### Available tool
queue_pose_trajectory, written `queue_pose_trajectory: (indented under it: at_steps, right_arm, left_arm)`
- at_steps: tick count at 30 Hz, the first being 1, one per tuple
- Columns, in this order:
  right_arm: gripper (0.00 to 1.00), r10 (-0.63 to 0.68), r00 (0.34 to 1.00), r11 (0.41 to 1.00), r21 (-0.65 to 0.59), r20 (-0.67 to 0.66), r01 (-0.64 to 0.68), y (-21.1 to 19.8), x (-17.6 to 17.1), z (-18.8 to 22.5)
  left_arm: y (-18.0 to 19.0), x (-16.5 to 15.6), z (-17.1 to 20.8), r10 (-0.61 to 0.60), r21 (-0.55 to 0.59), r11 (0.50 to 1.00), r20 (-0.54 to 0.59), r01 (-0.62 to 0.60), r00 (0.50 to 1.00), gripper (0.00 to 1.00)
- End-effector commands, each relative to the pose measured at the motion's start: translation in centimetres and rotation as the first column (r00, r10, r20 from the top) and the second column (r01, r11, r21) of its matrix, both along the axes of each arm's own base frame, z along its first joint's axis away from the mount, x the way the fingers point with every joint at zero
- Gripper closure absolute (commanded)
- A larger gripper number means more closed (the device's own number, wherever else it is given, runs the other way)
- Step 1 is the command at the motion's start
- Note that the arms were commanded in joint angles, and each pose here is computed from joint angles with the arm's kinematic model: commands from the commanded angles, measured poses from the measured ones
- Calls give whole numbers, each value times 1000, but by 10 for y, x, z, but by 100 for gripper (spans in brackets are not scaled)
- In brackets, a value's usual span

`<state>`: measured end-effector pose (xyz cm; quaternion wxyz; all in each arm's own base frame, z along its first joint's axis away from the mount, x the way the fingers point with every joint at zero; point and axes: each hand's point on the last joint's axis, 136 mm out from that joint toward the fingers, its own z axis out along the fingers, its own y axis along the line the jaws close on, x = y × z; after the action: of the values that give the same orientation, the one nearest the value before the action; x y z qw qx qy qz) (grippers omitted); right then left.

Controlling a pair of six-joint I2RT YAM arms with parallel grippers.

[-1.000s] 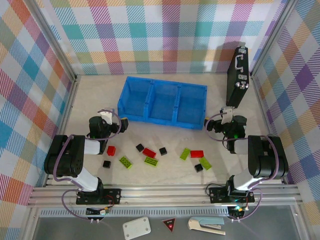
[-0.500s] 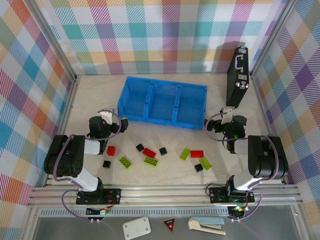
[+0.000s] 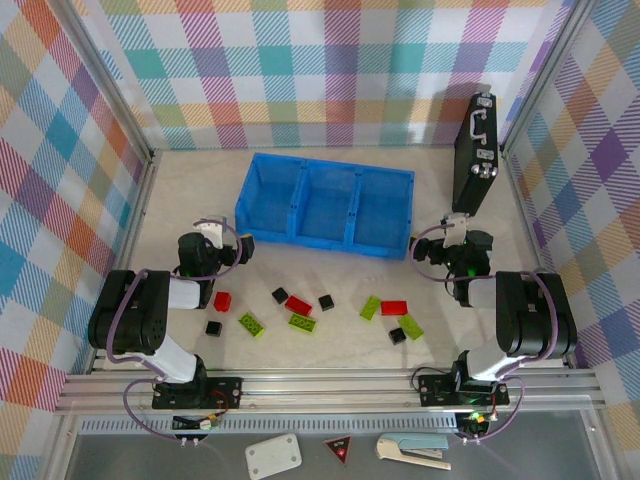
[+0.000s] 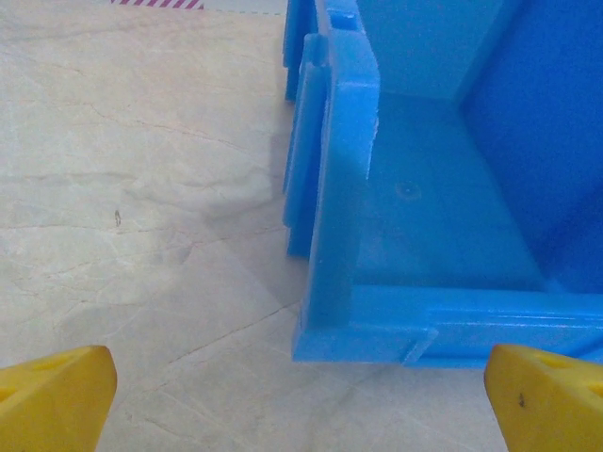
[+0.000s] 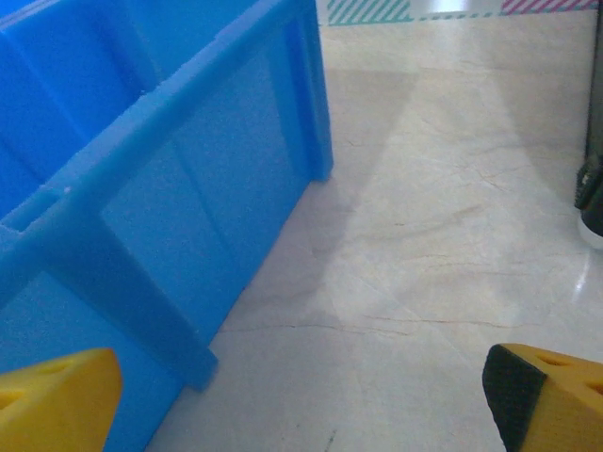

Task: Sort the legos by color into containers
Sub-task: Pick up the lego from the bottom-center of the table.

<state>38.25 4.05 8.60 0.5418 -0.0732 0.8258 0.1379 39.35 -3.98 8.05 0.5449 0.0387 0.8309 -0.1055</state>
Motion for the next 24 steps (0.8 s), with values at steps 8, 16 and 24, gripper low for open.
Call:
queue_pose_trajectory:
  at_steps: [8,16,24]
  right_arm:
    - [1,-56,998,998,7,-30,56,-7,-1,38]
    - [1,-21,982,990,135,-188,47,7,-24,56]
    - [13,94,905,954,298,-415,38,44,-65,53]
  left_arm:
    - [12,-1,40,72,-11,997,-31,-72,997,0]
    - [8,-11,60,114,-84,988,-157,-128,981,0]
    - [-1,-29,99,95,-152,978,-274,-140,957,0]
